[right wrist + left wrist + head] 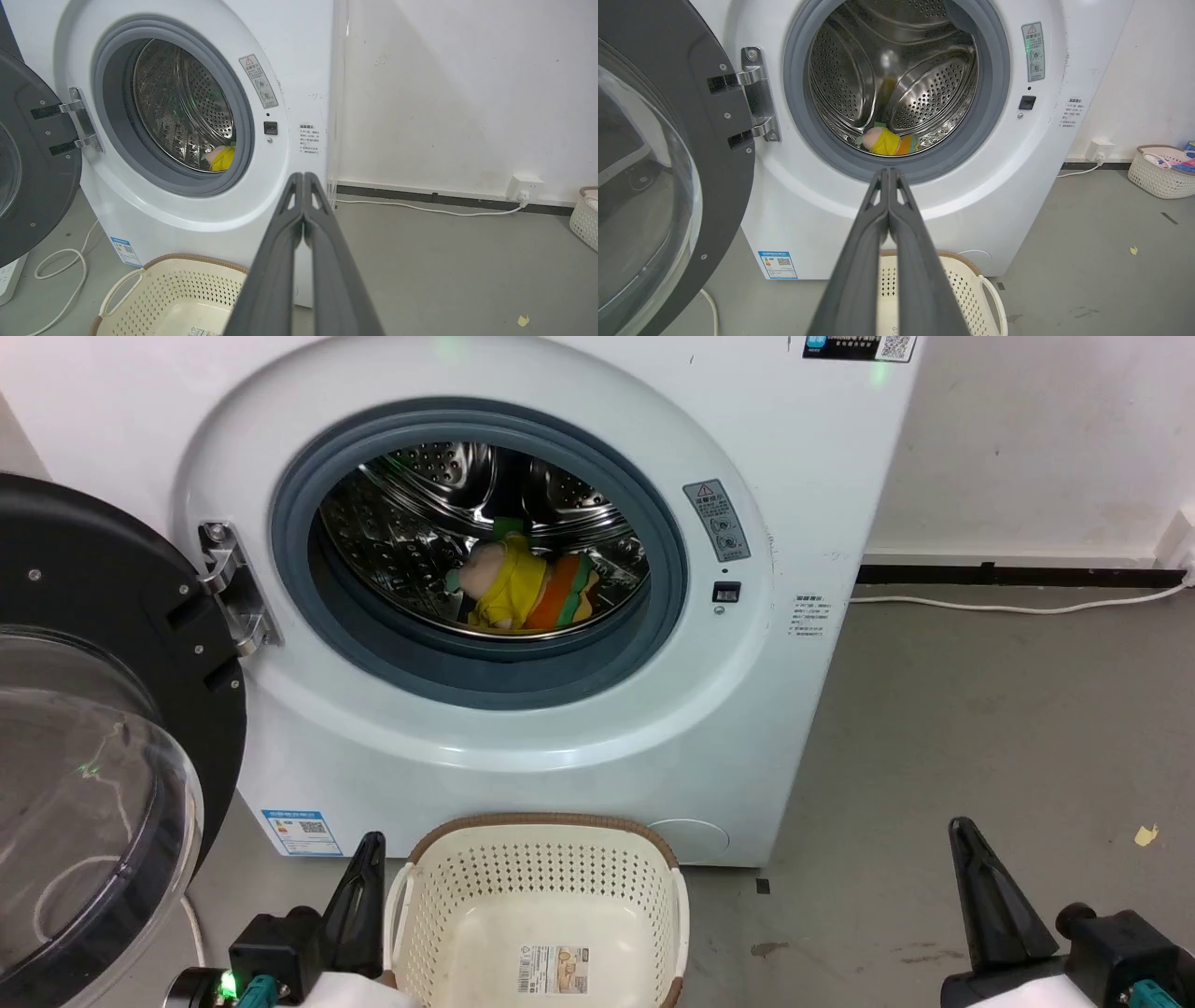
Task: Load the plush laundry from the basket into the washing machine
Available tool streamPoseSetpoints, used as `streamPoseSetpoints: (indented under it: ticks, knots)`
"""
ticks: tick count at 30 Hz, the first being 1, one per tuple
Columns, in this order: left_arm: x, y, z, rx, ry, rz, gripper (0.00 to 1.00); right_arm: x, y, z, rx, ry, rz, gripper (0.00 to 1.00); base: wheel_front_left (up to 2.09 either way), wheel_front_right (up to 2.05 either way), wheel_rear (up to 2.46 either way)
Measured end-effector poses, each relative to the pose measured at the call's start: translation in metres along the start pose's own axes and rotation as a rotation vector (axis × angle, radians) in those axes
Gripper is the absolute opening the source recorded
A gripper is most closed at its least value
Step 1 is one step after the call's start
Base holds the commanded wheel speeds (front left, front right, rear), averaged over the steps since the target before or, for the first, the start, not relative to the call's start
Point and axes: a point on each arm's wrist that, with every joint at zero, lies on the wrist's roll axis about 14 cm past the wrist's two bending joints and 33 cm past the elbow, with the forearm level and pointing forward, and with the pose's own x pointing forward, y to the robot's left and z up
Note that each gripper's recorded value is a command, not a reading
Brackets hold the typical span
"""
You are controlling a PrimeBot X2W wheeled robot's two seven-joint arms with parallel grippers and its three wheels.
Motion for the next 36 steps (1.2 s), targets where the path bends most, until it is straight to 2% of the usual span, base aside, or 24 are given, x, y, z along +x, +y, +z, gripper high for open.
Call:
streamPoseSetpoints:
  ticks: [36]
  knots:
    - [0.004, 0.003, -0.002, 0.037, 0.044, 0.02, 0.0, 0.007, 0.002, -0.011, -0.023, 0.072, 0.011, 0.0, 0.0, 0.0, 0.0]
